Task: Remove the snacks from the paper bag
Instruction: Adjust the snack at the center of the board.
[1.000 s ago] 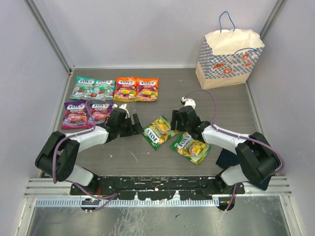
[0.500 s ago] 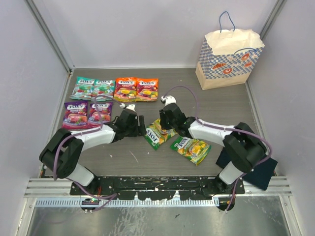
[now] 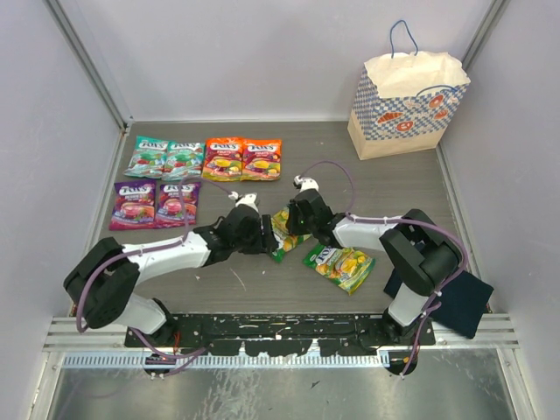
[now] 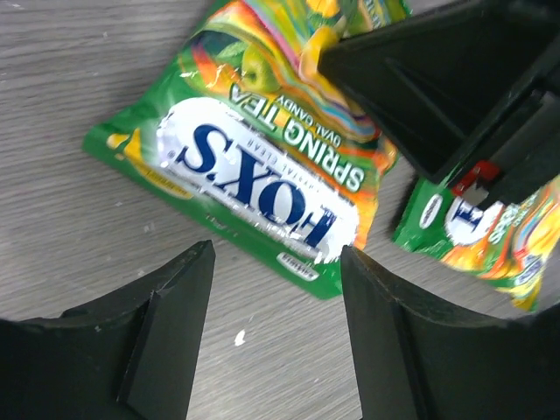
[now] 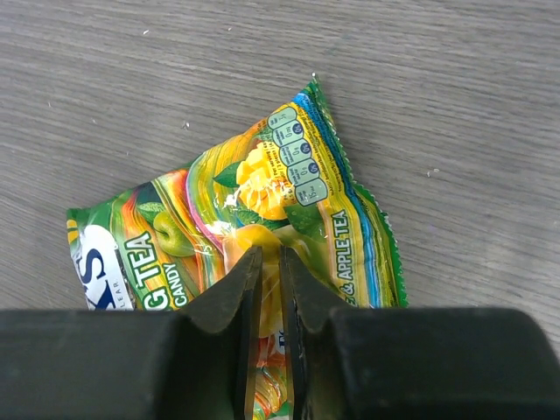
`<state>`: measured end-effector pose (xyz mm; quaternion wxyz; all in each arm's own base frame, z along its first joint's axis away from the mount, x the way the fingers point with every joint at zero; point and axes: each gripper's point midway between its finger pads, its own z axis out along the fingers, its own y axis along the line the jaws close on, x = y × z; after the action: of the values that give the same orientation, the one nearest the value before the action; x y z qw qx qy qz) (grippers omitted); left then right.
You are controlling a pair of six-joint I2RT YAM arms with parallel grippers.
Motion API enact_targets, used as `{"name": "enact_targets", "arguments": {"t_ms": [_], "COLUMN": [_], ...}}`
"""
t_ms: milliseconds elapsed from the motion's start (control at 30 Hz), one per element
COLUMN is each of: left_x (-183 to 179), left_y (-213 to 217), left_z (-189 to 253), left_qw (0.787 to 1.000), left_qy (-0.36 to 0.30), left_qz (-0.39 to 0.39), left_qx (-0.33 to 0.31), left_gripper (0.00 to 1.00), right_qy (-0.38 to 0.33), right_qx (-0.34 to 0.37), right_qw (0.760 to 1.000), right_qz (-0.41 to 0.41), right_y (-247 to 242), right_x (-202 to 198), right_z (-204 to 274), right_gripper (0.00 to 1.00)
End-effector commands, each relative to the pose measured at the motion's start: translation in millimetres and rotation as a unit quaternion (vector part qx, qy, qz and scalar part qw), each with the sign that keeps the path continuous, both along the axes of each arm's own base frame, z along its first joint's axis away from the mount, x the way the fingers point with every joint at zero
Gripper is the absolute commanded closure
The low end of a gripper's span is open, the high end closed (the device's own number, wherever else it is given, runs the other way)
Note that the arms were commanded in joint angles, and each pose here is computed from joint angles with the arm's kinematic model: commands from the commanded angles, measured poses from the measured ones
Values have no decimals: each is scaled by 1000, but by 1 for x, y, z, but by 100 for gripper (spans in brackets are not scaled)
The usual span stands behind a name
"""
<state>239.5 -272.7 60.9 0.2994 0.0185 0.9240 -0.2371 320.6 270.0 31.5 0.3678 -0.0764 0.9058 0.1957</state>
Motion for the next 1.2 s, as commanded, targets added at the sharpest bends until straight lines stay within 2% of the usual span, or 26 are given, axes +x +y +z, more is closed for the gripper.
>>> {"name": "enact_targets", "arguments": {"t_ms": [0,267,467,667,833,900,1033,1167], "left_x": [17,40,38,33,30,19,7,9], "left_y": [-31,-50,-73,-65,-48,-54,-52,-27], "left_z": [7,17,33,27,56,63,38,31], "left_qw": [996,988,971,983,982,983,990,994], "left_qy": [1,-37,-55,-37,-75,-68,-35,-47], "left_qz": [29,51,19,14,20,5,7,37], "left_qx": [-83,-144,-231,-181,-172,-172,-135,-93], "left_gripper": [39,41,44,46,41,39,27,17], "right_qy": [62,61,66,59,55,61,73,90], "right_qx": [-12,-8,-9,0,16,24,46,62], "right_qw": [997,994,993,993,992,992,990,986], "right_qz": [-54,-86,-96,-98,-109,-110,-116,-127], "right_y": [-23,-36,-43,-42,-38,-34,-29,-35], "right_x": [-22,-28,-35,-31,-26,-24,-18,-14], "right_z": [-31,-27,-33,-26,-18,-20,-22,-28], "right_gripper": [80,80,80,80,79,80,80,81]}}
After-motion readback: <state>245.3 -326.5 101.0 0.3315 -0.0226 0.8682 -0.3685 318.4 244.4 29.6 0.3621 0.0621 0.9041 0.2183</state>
